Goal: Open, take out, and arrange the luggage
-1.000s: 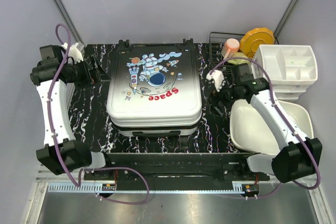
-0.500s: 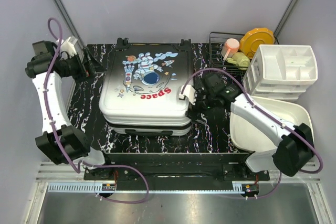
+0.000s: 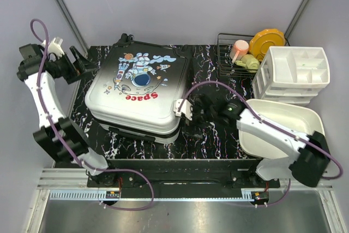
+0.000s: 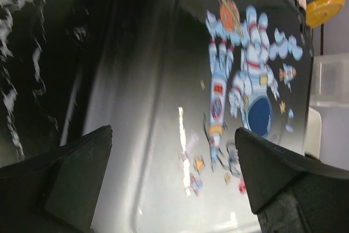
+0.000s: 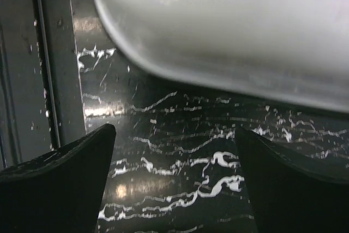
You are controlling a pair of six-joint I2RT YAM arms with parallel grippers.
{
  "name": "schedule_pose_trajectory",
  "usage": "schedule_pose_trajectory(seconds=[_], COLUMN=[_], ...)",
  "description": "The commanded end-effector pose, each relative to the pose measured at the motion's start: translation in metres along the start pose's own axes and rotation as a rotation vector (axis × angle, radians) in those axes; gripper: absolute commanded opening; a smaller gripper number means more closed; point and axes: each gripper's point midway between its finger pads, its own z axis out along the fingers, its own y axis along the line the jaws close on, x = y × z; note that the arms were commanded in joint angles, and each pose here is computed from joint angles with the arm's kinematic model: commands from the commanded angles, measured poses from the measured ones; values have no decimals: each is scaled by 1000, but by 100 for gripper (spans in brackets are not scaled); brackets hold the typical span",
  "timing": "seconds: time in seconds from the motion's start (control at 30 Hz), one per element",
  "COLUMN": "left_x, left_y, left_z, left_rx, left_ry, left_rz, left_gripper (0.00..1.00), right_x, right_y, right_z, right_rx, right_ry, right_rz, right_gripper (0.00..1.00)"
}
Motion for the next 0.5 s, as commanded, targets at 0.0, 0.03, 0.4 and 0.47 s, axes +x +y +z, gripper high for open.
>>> schedule_pose_trajectory(seconds=[0.0,0.03,0.4,0.47], left_x=[-52,-56,-23,-21], left_y=[22,13,-63,-64], left_z=[39,51,162,178], left_rx=[3,31,320,344], left_ry=[-50,-33,182,207], left_rz=[84,103,283,267], left_gripper=[99,99,88,84], right_x=[10,13,14,11], right_y=[4,4,-4,-5], right_z=[-23,-24,-2,9], right_rx=[85,97,146,146], right_ry=[-36,-31,-118,-132], right_rz=[-84,-87,-153,-162], right_gripper=[98,98,51,45])
